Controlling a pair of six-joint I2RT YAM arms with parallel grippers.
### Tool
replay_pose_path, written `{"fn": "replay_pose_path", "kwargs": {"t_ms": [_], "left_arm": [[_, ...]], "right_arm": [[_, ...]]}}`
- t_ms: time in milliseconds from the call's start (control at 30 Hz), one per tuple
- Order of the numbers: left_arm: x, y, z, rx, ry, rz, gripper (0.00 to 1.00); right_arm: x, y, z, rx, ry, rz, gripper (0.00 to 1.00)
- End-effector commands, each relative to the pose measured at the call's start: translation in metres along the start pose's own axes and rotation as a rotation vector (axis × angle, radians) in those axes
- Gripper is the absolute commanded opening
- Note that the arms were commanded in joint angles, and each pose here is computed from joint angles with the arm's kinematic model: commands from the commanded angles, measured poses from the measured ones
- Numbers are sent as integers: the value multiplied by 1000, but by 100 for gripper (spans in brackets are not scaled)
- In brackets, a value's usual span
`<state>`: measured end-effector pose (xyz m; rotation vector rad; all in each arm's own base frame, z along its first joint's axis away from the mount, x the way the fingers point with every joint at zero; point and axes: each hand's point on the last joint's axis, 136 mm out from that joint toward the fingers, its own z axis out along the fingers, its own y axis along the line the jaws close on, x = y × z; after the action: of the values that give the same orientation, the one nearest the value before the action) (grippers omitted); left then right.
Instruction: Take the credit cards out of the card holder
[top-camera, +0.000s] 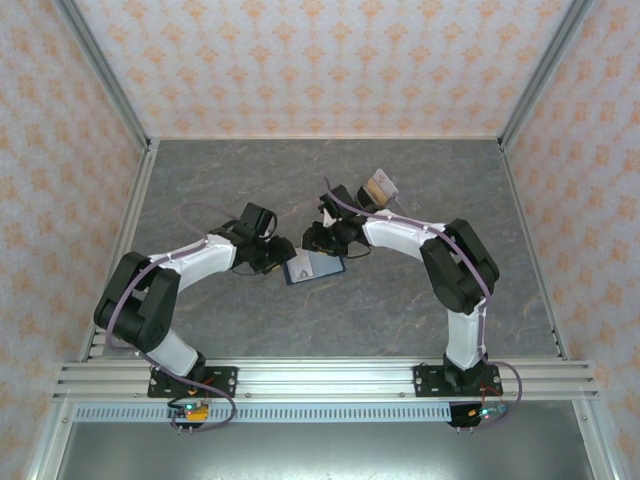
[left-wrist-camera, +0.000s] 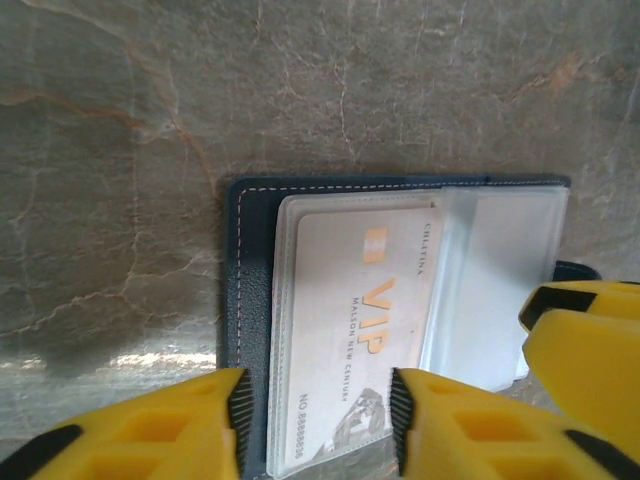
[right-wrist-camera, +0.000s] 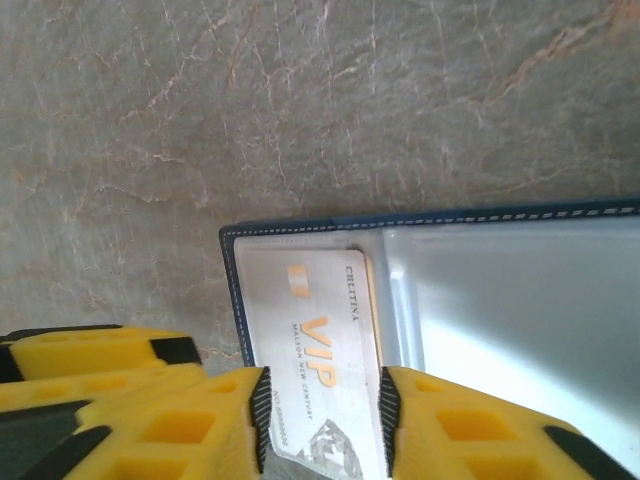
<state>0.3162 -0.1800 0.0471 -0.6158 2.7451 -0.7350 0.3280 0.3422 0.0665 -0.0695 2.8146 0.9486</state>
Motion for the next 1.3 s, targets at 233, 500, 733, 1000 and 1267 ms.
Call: {"fn": "replay_pose_path", "kwargs": {"t_ms": [233, 500, 733, 1000, 1267], "left_arm": [[-13, -8, 11, -22, -26, 51, 28], [-13, -7, 29, -19, 7, 43, 18], [-15, -6, 37, -32, 17, 47, 14], [-13, 3, 41, -65, 26, 52, 13], [-12, 4, 43, -62, 34, 55, 12]], "right_arm": [[11, -15, 15, 38, 72, -35, 24], [14, -21, 20, 42, 78, -17, 23], [12, -21, 22, 30, 67, -3, 20], [5, -38, 18, 67, 24, 45, 21], [8, -33, 23, 0, 46, 57, 19]]}}
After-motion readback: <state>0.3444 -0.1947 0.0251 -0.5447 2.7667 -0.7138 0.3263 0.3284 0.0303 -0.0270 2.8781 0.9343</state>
